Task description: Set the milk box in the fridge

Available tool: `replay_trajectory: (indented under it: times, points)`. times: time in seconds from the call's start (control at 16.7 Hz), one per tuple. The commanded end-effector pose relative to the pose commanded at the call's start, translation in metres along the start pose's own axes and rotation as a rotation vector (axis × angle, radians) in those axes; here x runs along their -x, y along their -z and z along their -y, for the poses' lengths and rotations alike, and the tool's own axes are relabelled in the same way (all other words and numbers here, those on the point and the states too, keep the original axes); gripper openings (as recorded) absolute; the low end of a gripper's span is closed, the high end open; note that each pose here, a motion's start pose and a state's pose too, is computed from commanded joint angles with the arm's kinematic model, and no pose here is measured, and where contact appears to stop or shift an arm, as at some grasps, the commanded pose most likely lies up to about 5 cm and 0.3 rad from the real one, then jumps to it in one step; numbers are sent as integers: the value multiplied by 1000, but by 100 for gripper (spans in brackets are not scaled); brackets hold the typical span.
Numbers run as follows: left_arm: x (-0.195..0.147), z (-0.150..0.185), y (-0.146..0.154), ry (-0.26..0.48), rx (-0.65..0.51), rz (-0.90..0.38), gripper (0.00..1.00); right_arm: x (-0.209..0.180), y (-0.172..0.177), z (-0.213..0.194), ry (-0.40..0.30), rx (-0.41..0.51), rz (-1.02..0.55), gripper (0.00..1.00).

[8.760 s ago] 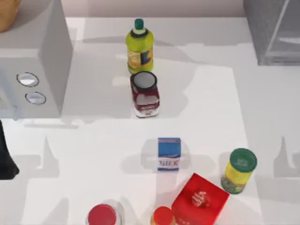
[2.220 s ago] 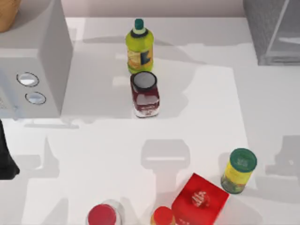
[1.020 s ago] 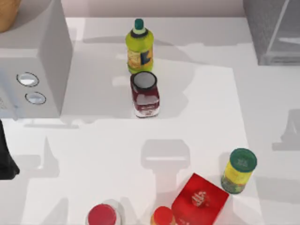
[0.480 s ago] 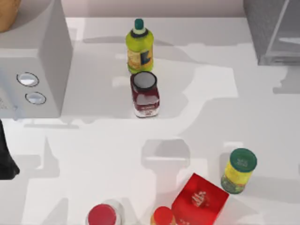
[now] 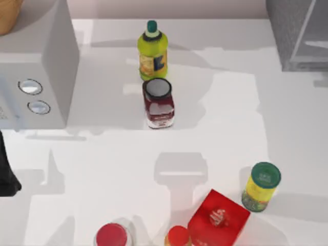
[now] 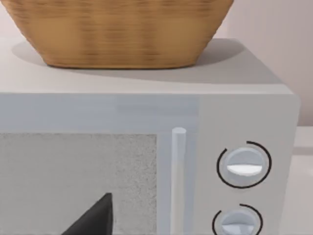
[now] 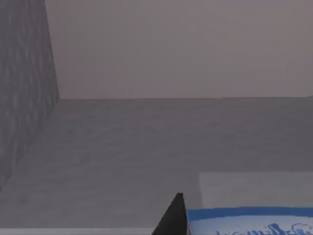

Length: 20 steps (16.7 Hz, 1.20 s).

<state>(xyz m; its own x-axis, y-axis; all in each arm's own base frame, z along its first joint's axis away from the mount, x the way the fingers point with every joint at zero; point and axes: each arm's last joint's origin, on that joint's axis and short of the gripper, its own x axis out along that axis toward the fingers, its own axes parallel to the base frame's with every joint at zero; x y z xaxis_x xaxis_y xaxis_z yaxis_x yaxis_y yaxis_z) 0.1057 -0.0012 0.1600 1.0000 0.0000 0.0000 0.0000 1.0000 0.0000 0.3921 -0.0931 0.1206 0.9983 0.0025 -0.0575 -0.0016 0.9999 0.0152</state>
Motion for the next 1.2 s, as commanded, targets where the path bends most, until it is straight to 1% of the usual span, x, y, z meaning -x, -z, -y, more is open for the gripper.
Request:
replay_trajectory:
  times: [0.12, 0.24, 0.6, 0.72, 0.9, 1.2]
  points:
    - [0, 0, 0, 0, 0, 0, 100, -9, 8, 7, 0, 7, 31, 0]
    - [0, 0, 0, 0, 0, 0, 100, -13, 10, 11, 0, 13, 53, 0]
    - [0, 0, 0, 0, 0, 0, 100, -14, 11, 9, -4, 9, 46, 0]
    - [0, 0, 0, 0, 0, 0, 100, -21, 16, 9, -4, 2, 20, 0]
    - [0, 0, 0, 0, 0, 0, 100, -48, 16, 10, -3, 0, 10, 0]
    - [0, 0, 0, 0, 0, 0, 100, -104, -19, 14, -4, 20, 90, 0]
